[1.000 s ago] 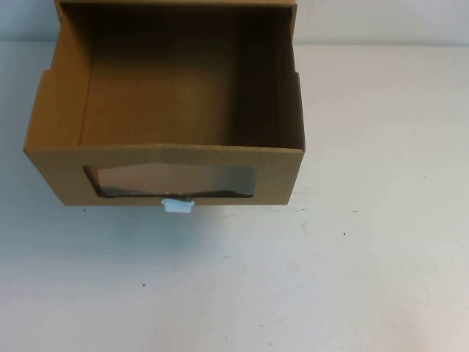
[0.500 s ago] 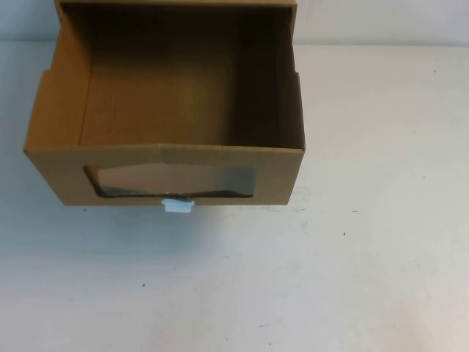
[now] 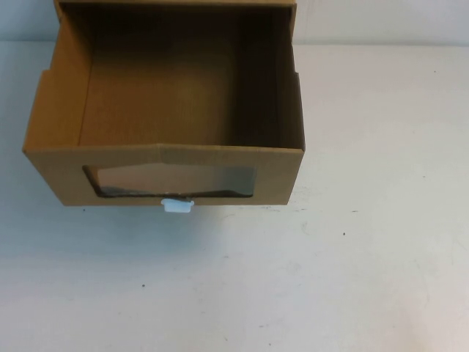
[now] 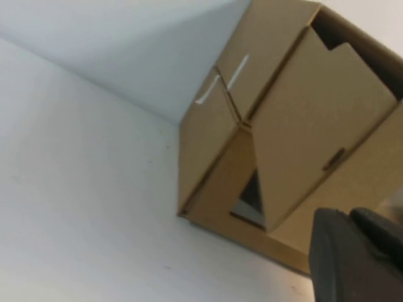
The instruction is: Close the shoe box
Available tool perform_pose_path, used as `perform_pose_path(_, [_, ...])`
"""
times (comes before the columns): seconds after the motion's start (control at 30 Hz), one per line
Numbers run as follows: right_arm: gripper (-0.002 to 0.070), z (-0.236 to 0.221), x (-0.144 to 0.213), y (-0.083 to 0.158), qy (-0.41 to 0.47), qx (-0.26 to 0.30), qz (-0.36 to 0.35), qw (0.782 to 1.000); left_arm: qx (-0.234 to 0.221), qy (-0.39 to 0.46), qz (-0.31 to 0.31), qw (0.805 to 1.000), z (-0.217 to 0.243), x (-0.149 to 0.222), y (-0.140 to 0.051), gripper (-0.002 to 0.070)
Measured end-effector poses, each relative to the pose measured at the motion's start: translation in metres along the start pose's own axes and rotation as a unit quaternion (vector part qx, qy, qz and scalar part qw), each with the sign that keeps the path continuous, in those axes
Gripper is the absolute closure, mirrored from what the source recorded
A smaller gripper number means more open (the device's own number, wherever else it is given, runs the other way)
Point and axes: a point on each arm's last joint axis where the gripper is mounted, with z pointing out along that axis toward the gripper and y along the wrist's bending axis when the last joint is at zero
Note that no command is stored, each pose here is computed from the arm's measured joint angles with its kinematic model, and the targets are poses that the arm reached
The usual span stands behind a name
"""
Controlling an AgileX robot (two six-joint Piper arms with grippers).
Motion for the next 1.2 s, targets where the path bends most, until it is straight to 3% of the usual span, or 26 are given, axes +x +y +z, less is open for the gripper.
perform_pose_path(0.1, [0.0687, 0.0, 0.0, 0.0, 0.0, 0.0, 0.0, 1.0, 0.019, 0.02, 0.007, 1.0, -0.003, -0.017, -0.015, 0.0677])
perform_pose_path(0.3, [0.0688, 0.0, 0.0, 0.0, 0.0, 0.0, 0.0, 1.0, 0.045, 0.076, 0.09, 0.992, 0.016, -0.097, -0.069, 0.0677])
perform_pose_path(0.57, [0.0687, 0.0, 0.0, 0.0, 0.0, 0.0, 0.0, 1.0, 0.083, 0.228, 0.202, 0.949, 0.118, -0.174, -0.123, 0.0677])
perform_pose_path(0.87, [0.0687, 0.0, 0.0, 0.0, 0.0, 0.0, 0.001, 1.0, 0.157, 0.251, 0.217, 0.93, 0.241, -0.2, -0.147, 0.0677])
perform_pose_path(1.03, [0.0688, 0.0, 0.0, 0.0, 0.0, 0.0, 0.0, 1.0, 0.176, 0.26, 0.217, 0.924, 0.305, -0.195, -0.148, 0.0677])
perform_pose_path(1.2, [0.0688, 0.0, 0.0, 0.0, 0.0, 0.0, 0.0, 1.0, 0.202, 0.293, 0.229, 0.906, 0.357, -0.17, -0.155, 0.0677])
